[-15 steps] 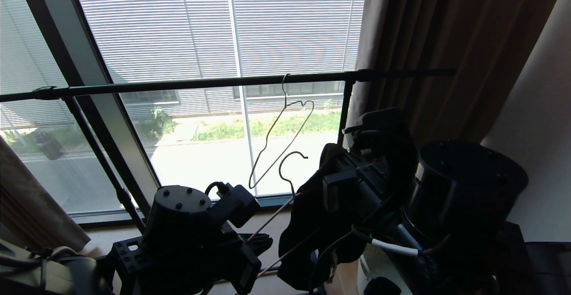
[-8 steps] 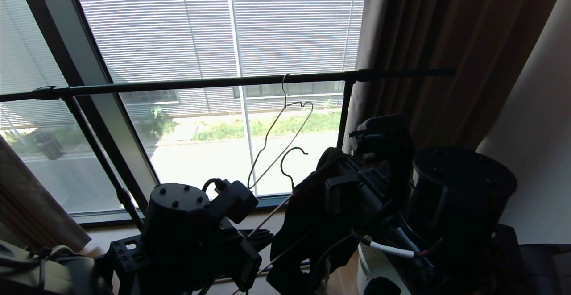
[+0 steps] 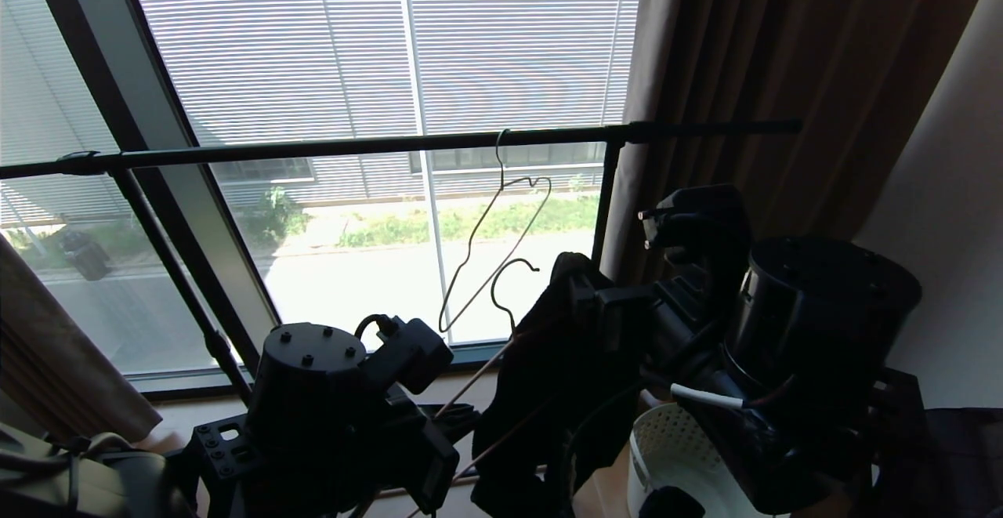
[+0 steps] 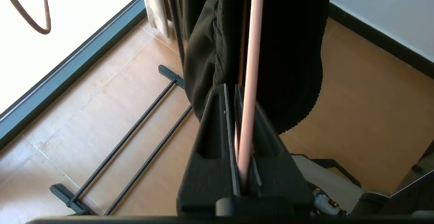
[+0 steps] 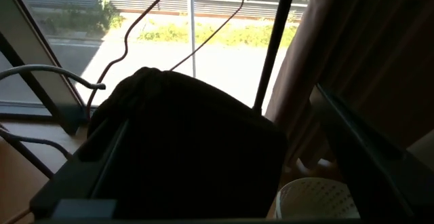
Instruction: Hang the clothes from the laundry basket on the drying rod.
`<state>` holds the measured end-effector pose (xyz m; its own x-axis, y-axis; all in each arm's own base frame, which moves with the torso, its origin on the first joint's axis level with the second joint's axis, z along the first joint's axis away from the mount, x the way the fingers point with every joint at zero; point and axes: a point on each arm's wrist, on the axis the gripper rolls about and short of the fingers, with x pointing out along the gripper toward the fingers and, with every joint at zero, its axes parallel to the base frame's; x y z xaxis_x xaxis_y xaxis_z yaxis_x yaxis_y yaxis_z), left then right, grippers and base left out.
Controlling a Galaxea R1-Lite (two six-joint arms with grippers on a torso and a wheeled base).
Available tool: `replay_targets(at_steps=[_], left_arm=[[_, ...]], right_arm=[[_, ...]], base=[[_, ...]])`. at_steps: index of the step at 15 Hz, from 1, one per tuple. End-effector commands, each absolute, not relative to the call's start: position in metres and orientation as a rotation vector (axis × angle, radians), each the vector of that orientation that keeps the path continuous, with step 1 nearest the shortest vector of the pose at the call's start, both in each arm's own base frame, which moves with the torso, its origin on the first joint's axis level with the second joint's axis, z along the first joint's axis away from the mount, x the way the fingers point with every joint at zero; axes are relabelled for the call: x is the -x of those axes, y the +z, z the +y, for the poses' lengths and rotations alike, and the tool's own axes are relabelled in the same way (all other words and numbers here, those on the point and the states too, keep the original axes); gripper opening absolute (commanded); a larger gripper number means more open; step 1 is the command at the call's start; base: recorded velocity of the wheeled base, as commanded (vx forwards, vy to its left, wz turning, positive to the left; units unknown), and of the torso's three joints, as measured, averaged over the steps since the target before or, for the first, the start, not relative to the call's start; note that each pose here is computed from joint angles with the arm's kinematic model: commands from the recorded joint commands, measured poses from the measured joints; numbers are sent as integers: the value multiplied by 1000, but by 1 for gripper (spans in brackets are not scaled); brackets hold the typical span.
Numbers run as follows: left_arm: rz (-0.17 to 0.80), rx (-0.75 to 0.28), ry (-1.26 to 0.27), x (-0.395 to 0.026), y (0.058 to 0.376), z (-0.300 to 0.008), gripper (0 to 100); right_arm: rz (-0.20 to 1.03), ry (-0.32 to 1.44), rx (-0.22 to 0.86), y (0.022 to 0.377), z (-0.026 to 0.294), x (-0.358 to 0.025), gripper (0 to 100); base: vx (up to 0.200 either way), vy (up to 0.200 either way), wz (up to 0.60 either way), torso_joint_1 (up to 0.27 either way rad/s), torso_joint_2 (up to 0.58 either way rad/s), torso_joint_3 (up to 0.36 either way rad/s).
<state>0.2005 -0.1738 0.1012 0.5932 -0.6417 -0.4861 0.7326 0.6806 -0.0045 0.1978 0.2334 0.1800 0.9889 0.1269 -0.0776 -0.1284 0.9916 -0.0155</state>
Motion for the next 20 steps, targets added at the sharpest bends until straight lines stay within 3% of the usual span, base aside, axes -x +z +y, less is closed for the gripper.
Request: replay_targets(at_steps=[1,7,20], left_arm=[[477,-204,-809,-200,102,-174,0],[416,-187,-823,-200,107,-178,0],[395,-167,-778,-212,111,-172,0]], right_arm=[[76,116,19,180,231,-201,100],[95,116,41,166,241,-208,100],[100,186,65,162,250,-187,100]], base=[[0,0,0,0,0,0],[0,0,0,0,0,0],[0,0,0,0,0,0]])
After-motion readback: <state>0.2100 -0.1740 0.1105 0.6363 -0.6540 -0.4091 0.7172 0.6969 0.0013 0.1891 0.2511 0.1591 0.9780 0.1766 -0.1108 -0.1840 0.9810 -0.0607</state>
